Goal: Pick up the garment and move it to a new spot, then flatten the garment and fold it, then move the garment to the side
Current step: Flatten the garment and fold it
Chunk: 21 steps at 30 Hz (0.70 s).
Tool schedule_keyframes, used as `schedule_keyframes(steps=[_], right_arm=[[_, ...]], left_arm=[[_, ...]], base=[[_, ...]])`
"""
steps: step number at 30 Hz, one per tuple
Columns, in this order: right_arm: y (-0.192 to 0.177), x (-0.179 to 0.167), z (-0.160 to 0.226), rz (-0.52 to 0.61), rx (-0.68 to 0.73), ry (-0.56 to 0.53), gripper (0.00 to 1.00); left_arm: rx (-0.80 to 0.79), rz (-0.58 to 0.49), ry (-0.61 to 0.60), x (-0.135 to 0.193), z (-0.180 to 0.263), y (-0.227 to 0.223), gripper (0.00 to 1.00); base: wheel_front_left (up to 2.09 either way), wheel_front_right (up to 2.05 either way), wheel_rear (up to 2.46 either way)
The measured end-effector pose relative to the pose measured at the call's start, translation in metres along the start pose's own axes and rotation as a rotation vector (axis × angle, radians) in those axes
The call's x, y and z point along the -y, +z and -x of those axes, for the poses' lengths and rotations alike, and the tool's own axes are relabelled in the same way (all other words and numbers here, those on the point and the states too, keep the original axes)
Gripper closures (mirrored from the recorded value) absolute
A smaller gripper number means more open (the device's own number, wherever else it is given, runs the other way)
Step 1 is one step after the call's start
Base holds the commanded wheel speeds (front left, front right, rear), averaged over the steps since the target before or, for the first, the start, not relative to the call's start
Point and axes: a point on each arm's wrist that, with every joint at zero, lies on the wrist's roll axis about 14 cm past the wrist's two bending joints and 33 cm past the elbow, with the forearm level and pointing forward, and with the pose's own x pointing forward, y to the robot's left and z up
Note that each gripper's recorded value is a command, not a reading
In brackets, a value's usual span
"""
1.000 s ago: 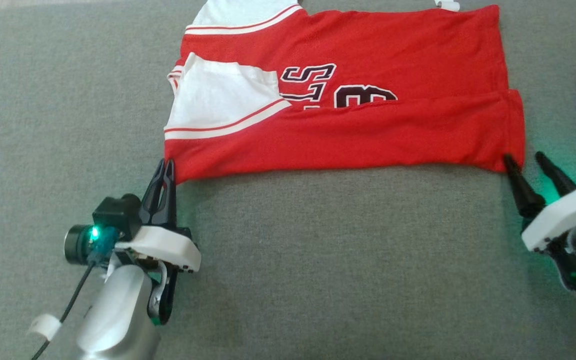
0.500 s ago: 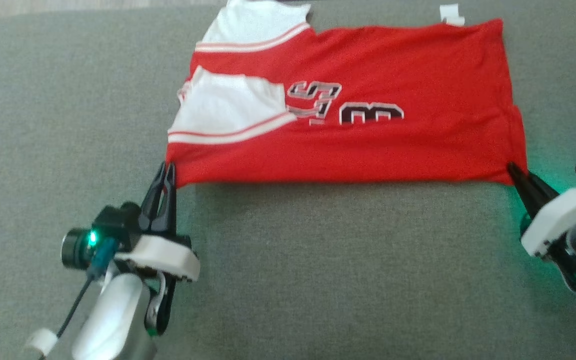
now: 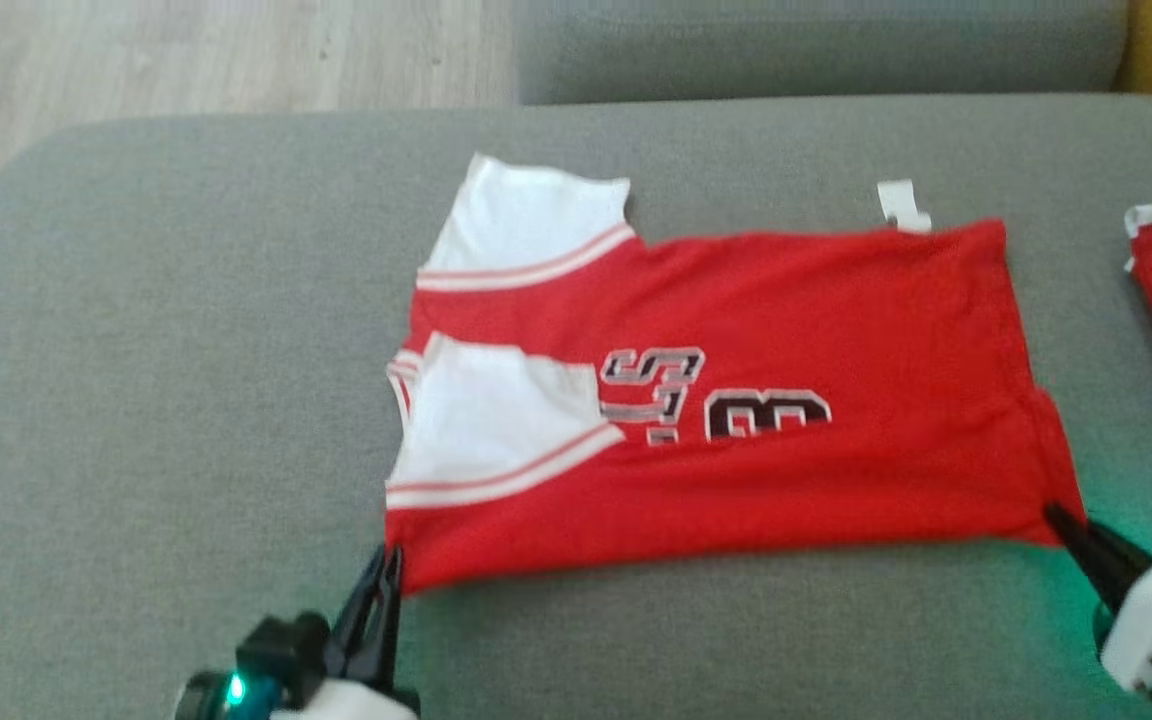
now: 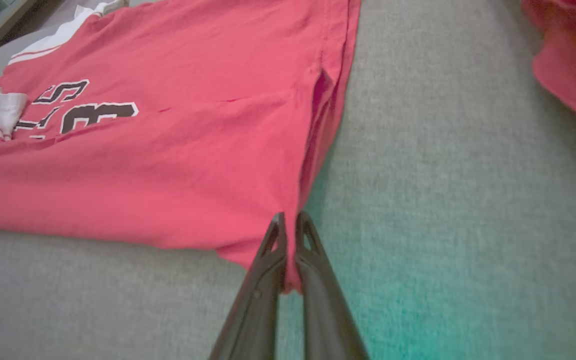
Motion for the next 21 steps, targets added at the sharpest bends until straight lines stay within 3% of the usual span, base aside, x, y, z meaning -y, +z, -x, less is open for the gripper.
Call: schedule_keyframes(steps=[12,14,15,16,17,18,21], right_arm=[[-0.031,0.003,0.029,-0.012,-0.028,-0.021,0.97],[-0.029,0.001,0.028,-0.012,-0.008,-0.022,0.57],[-0.028,0.001,0.029,-0.007,0.0,-0.024,0.0],[-0.026,0.001,0.029,-0.005,0.013,-0.028,0.0],[-0.025,0.002,0.029,-0.002,0.025,-0.033,0.0],[-0.022,0.003,0.03,0.004,0.041,-0.037,0.0],[-0.011,0.007,0.031,0.027,0.097,-0.053,0.0]], left_arm=[[-0.014,0.014,-0.008,0.011,0.028,-0.01,1.0],[-0.023,0.012,-0.016,0.014,0.027,-0.012,1.0],[-0.034,0.01,-0.021,0.015,0.027,-0.015,1.0],[-0.041,0.009,-0.026,0.017,0.027,-0.016,0.9],[-0.049,0.008,-0.032,0.018,0.026,-0.018,0.62],[-0.055,0.006,-0.037,0.02,0.026,-0.019,0.0],[-0.055,0.002,-0.035,0.021,0.024,-0.018,0.0]], base=[[0.0,0.0,0.0],[0.0,0.0,0.0],[0.0,0.0,0.0],[0.0,0.0,0.0],[0.0,0.0,0.0],[0.0,0.0,0.0],[0.0,0.0,0.0]])
